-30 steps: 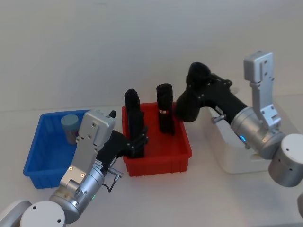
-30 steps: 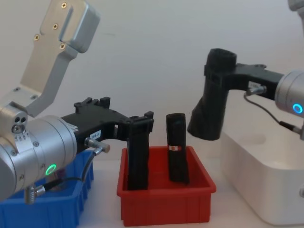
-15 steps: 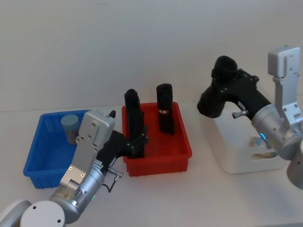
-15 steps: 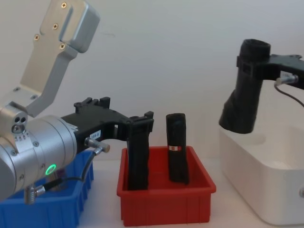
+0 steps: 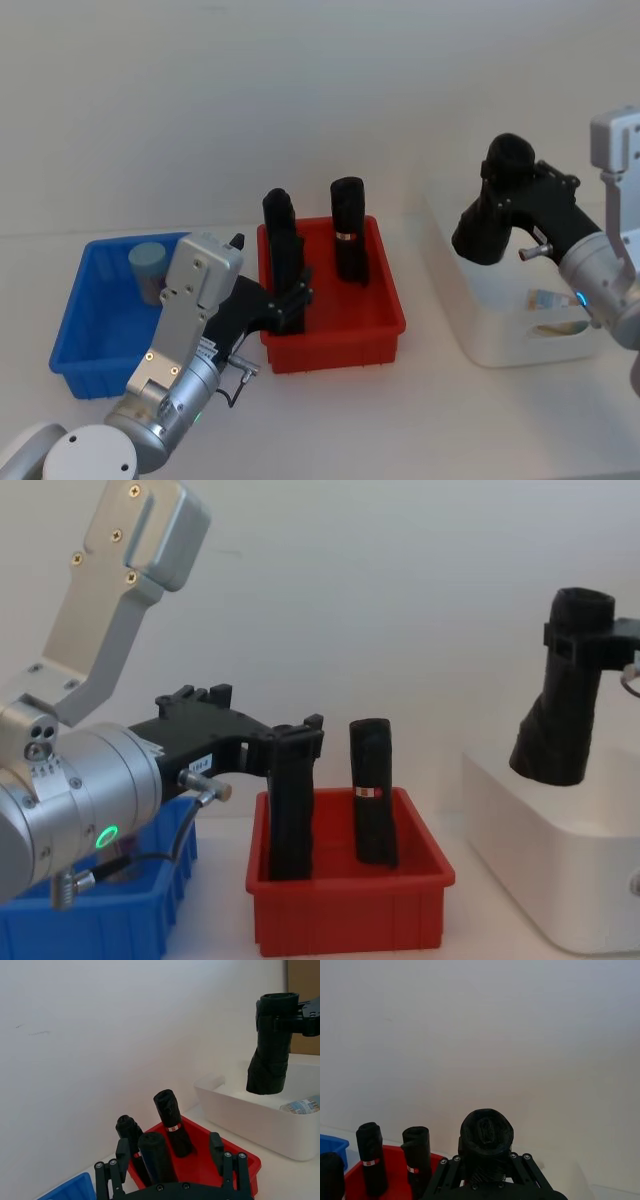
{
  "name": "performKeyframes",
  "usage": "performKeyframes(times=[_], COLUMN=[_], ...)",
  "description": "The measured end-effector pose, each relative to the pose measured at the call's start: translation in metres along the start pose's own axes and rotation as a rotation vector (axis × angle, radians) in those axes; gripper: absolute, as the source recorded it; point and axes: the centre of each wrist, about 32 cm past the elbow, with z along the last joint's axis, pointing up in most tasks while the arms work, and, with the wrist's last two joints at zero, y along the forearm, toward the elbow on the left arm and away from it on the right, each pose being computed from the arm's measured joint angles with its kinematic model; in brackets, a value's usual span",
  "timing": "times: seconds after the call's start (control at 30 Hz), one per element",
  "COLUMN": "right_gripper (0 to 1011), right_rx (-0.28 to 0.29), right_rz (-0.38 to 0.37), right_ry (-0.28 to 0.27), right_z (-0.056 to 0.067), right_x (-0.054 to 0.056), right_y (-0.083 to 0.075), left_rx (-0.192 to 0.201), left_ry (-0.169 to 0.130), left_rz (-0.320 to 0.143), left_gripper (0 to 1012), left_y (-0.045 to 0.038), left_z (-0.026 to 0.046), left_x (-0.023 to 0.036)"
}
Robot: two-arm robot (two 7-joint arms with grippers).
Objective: Pick the cotton swabs from the blue box and place them into the white box.
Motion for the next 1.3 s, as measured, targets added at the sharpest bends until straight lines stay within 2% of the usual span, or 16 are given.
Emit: performKeyframes(times=[0.63, 0.77, 0.8, 0.83, 0.87, 0.9, 0.93, 1.0, 1.07, 1.1, 1.13, 1.3], right_gripper=[367, 492, 492, 568, 568, 633, 652, 688, 785, 785, 840, 970], right_rx=[-0.125, -0.149, -0.153, -0.156, -0.159, -0.163, -0.167, -0.17, -0.173, -0.174, -0.175, -0.179], right_rz=[-0.007, -0.004, -0.004, -0.003, -0.003, -0.002, -0.002, -0.002, -0.001, -0.001, -0.001, 0.0], right_ry=[0.013, 0.014, 0.015, 0.015, 0.015, 0.014, 0.014, 0.014, 0.014, 0.013, 0.013, 0.013], right_z=[-0.03, -0.036, -0.037, -0.038, -0.039, -0.04, -0.041, -0.042, -0.043, -0.044, -0.044, -0.046], right_x=[0.005, 0.005, 0.005, 0.005, 0.005, 0.006, 0.006, 0.006, 0.006, 0.006, 0.006, 0.006], right_y=[0.001, 0.002, 0.002, 0.002, 0.002, 0.003, 0.003, 0.003, 0.003, 0.002, 0.002, 0.002], left_rx=[0.0, 0.0, 0.0, 0.0, 0.0, 0.0, 0.0, 0.0, 0.0, 0.0, 0.0, 0.0], left_ry=[0.0, 0.0, 0.0, 0.0, 0.0, 0.0, 0.0, 0.0, 0.0, 0.0, 0.0, 0.0], left_rz=[0.0, 0.0, 0.0, 0.0, 0.0, 0.0, 0.0, 0.0, 0.0, 0.0, 0.0, 0.0], left_gripper=[1000, 1000, 1000, 1000, 1000, 1000, 1000, 1000, 999, 1000, 1000, 1000], left_y=[0.0, 0.0, 0.0, 0.0, 0.0, 0.0, 0.0, 0.0, 0.0, 0.0, 0.0, 0.0], left_z=[0.0, 0.0, 0.0, 0.0, 0.0, 0.0, 0.0, 0.0, 0.0, 0.0, 0.0, 0.0], left_x=[0.0, 0.0, 0.0, 0.0, 0.0, 0.0, 0.0, 0.0, 0.0, 0.0, 0.0, 0.0])
